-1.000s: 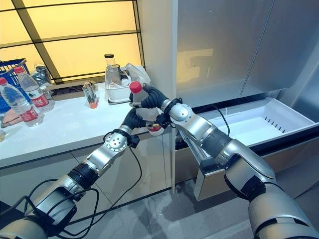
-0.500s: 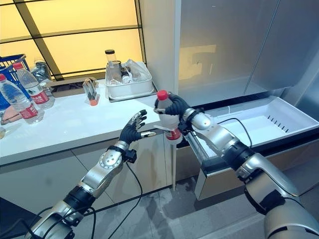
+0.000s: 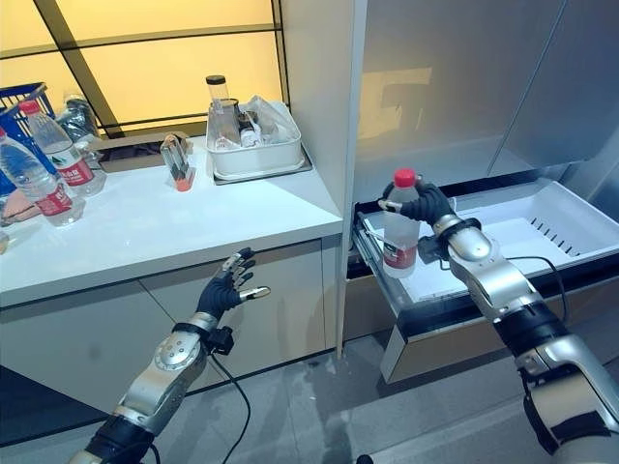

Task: Take the drinks into the refrigerator

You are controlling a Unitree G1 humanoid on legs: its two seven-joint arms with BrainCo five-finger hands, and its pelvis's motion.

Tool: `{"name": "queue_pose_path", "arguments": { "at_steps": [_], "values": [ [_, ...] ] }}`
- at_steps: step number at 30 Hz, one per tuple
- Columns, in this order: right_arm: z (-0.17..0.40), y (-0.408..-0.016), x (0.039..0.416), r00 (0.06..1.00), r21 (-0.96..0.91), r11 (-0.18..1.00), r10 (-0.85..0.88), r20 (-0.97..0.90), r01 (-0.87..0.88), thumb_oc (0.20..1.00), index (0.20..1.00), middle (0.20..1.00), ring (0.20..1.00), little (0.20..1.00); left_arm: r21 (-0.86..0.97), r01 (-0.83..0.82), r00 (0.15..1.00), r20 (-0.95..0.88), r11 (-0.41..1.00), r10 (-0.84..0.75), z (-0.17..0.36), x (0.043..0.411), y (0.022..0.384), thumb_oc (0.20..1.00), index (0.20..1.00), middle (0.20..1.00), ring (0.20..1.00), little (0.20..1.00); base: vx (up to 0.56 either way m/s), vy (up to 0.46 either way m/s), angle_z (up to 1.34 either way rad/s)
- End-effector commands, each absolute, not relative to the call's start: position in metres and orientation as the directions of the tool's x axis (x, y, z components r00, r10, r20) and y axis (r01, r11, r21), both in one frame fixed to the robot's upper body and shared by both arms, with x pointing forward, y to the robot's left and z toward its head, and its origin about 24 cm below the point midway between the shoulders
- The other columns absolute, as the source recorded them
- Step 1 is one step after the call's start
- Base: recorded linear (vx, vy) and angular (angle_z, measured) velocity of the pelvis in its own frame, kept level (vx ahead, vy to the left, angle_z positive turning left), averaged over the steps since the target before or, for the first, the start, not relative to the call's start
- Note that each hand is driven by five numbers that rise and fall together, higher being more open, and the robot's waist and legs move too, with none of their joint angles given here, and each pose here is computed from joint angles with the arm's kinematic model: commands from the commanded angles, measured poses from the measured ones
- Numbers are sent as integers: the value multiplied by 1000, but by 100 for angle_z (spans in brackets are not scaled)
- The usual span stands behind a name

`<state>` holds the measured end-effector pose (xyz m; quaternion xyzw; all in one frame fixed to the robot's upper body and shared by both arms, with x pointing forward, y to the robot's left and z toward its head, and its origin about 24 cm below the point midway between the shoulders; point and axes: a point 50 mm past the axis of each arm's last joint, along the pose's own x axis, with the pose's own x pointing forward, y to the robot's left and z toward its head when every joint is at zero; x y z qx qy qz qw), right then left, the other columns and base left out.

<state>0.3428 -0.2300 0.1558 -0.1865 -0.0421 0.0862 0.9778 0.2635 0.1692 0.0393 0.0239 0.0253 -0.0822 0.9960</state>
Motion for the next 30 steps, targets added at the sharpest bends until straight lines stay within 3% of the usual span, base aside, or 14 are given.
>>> {"name": "queue_pose_path", "arguments": {
  "at_steps": [1,6,10,30],
  "values": [
    [211,-260,343,954,-393,919,98,284,23,200,200,200,200,200,52,214,977,-8,975,-214,48,264,169,1000,1000,1000,1000,1000,0,0,0],
    [198,-290,346,978,-419,901,-26,208,113,200,200,200,200,200,56,226,974,-21,972,-225,46,260,171,1000,1000,1000,1000,1000,0,0,0],
    [198,-312,353,983,-541,821,-124,139,180,200,200,200,200,200,70,251,968,-22,965,-250,47,259,169,1000,1000,1000,1000,1000,24,12,0],
    [233,-326,380,952,-800,546,-290,97,247,200,200,200,200,200,127,313,949,3,941,-316,56,259,160,1000,1000,1000,1000,1000,0,3,0]
  ]
}}
